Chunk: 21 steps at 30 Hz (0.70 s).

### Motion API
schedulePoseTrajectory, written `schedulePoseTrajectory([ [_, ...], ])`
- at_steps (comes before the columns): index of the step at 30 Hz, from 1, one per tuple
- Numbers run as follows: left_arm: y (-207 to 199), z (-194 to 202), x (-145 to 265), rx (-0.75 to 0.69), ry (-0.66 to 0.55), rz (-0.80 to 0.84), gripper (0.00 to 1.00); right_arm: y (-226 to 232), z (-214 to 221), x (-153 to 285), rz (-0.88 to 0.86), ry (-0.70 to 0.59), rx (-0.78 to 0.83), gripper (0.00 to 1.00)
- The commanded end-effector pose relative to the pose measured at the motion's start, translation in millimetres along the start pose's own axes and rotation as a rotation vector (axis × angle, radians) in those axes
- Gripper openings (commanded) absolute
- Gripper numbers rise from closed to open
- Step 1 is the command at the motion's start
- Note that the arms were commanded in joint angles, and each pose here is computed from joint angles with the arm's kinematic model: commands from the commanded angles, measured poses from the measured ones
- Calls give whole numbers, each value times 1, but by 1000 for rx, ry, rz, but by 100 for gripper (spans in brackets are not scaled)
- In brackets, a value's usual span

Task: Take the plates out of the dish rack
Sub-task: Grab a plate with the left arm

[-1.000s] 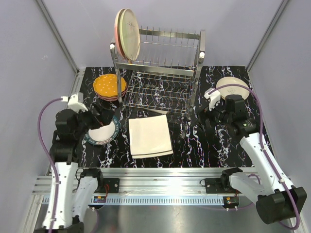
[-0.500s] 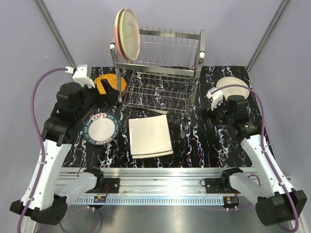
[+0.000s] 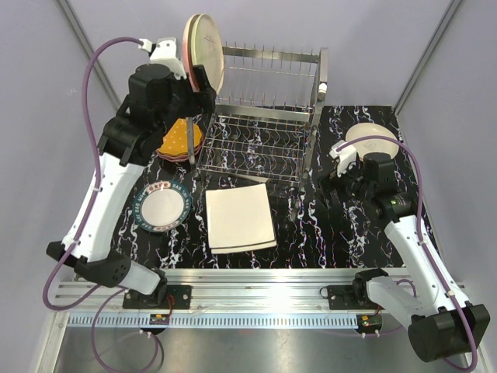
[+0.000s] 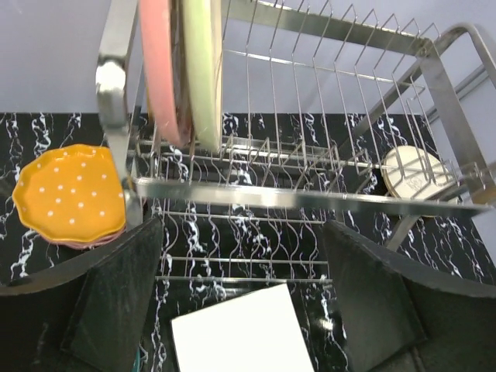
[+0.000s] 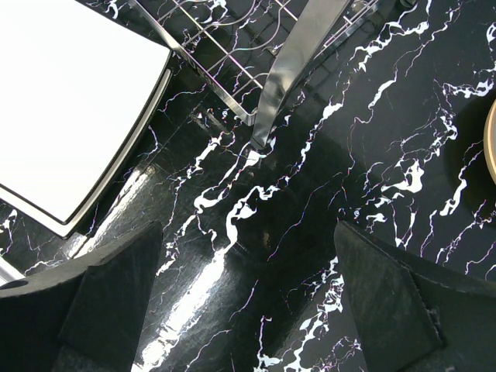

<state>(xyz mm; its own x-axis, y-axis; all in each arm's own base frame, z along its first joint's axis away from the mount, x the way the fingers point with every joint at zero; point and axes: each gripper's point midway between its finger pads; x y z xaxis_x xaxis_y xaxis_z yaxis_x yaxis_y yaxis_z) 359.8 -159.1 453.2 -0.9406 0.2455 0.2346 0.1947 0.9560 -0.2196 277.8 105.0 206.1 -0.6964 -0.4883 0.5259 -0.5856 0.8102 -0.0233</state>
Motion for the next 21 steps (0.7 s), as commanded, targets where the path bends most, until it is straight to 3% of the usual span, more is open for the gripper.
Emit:
schedulePoseTrajectory([
  [1, -1, -38, 1, -14, -102, -37, 83, -5, -13, 2, 22, -54, 29, 100],
  [6, -6, -46, -26, -34, -118, -48, 73, -5, -13, 3, 19, -57, 29, 100],
  [21, -5, -48, -63, -54, -136, -96, 65, -4, -13, 4, 17, -60, 31, 100],
])
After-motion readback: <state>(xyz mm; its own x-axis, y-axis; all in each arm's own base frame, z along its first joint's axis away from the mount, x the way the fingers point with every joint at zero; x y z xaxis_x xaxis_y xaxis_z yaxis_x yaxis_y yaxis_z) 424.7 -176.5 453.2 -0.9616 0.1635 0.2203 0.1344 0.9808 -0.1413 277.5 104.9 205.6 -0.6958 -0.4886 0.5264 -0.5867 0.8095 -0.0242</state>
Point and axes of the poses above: each gripper's point midway between its finger pads, its own x axis back along the fingers, its own y axis along the line the jaws close on, z = x × y, and after that the axes turned 2 degrees about -x, right-handed
